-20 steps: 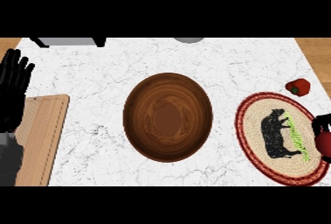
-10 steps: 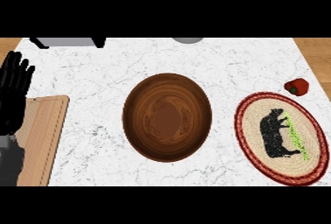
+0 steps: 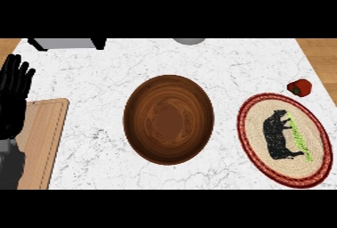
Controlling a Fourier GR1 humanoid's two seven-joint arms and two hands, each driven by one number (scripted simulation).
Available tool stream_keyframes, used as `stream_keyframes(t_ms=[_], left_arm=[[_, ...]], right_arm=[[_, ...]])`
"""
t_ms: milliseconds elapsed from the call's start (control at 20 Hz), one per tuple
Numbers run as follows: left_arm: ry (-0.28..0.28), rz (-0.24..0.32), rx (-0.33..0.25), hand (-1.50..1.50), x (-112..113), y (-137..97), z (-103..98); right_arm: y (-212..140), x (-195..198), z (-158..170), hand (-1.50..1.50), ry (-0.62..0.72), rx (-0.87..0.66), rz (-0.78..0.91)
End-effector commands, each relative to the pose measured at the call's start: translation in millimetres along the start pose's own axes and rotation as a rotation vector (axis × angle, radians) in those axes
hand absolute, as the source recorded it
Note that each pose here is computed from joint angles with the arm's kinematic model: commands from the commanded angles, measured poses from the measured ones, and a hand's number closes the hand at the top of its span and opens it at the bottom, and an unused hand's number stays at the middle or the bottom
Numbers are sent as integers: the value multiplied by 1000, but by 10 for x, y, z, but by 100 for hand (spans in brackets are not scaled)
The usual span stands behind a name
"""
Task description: Pick the tomato from the placemat and place it in the bowl
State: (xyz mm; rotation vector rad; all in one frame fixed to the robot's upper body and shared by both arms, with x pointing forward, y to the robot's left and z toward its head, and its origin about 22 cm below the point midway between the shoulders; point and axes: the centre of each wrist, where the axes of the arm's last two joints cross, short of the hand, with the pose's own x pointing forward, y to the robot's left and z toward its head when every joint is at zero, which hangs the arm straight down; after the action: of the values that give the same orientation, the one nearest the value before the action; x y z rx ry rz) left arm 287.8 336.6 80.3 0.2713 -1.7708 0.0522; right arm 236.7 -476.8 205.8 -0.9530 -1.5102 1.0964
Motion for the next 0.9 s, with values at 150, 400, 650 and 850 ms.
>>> stream_keyframes(t_ms=[150,400,650,850], left_arm=[[-3,0,-15,0,5,66,37],[5,13,-12,0,-198,-58,82],[-13,2,-43,0,-14,-131,124],[-7,9,-38,0,-27,-135,-114]], right_arm=[[-265,560,-8,150,-175,-42,-244],[-357,1144,-60,150,-202,9,-292],[-333,1779,-222,150,-191,29,-333],[-391,2216,-546,150,-191,89,-315]])
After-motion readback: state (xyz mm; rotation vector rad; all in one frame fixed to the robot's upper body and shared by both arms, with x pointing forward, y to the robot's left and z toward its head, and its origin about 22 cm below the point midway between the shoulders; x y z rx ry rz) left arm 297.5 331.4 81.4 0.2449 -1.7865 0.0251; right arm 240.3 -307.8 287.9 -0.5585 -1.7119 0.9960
